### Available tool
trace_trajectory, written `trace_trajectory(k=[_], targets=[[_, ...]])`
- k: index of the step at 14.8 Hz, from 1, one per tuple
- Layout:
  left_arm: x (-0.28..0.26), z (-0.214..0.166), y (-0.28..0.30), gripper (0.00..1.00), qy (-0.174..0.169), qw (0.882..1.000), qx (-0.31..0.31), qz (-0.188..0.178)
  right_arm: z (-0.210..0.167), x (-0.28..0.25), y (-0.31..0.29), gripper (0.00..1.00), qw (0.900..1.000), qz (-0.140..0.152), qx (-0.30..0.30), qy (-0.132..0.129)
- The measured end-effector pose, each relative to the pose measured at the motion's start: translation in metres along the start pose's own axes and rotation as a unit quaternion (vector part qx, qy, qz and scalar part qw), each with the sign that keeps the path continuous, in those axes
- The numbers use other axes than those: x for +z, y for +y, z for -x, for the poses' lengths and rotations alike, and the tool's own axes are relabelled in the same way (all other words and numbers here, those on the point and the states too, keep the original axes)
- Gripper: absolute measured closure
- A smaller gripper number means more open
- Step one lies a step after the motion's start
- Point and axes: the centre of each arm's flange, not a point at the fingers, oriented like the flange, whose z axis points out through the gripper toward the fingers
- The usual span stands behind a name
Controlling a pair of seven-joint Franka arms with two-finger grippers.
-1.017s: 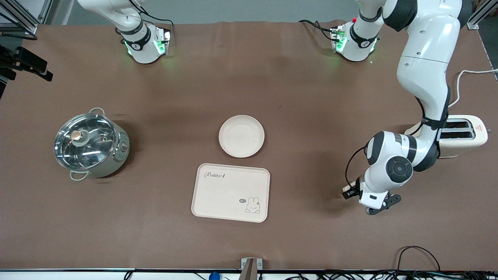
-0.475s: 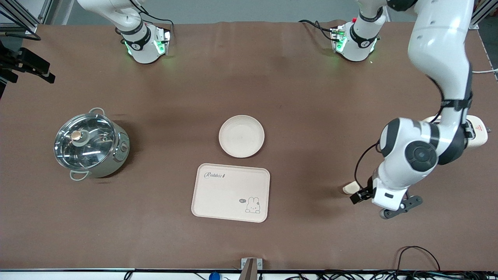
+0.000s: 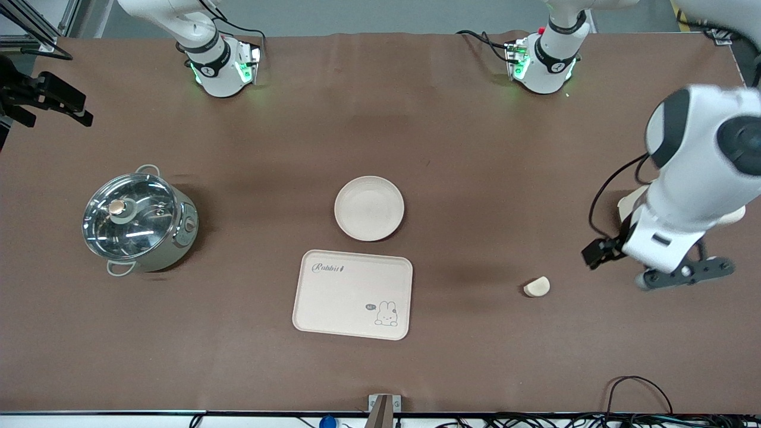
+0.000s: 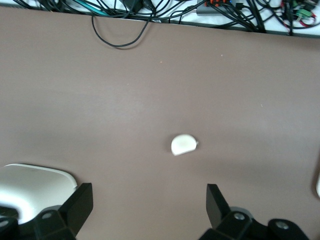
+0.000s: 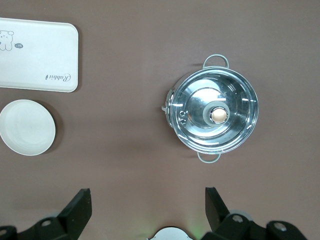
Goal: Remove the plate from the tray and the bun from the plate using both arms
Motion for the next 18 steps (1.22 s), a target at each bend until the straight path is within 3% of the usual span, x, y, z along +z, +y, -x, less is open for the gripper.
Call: trace_trajectory(k=[7,10,14,18], targets=[[-0.114,0.061,-0.034,0.0,-0.032,0.999,0.034,0.026,0.001,0.001,0.006,0.0,1.0,0.001,0.006,-0.004],[-0.121,0.077,-0.049,0.0,-0.049,0.997,0.055,0.024,0.0,0.002,0.019,0.0,1.0,0.0,0.016,-0.007],[-0.11,0.093,-0.049,0.0,-0.068,0.996,0.06,0.024,-0.006,0.034,0.037,0.0,0.999,0.006,0.032,-0.031],[-0.113,0.108,-0.049,0.0,-0.066,0.996,0.062,0.026,-0.002,0.058,0.049,0.0,0.999,0.006,0.039,-0.026]])
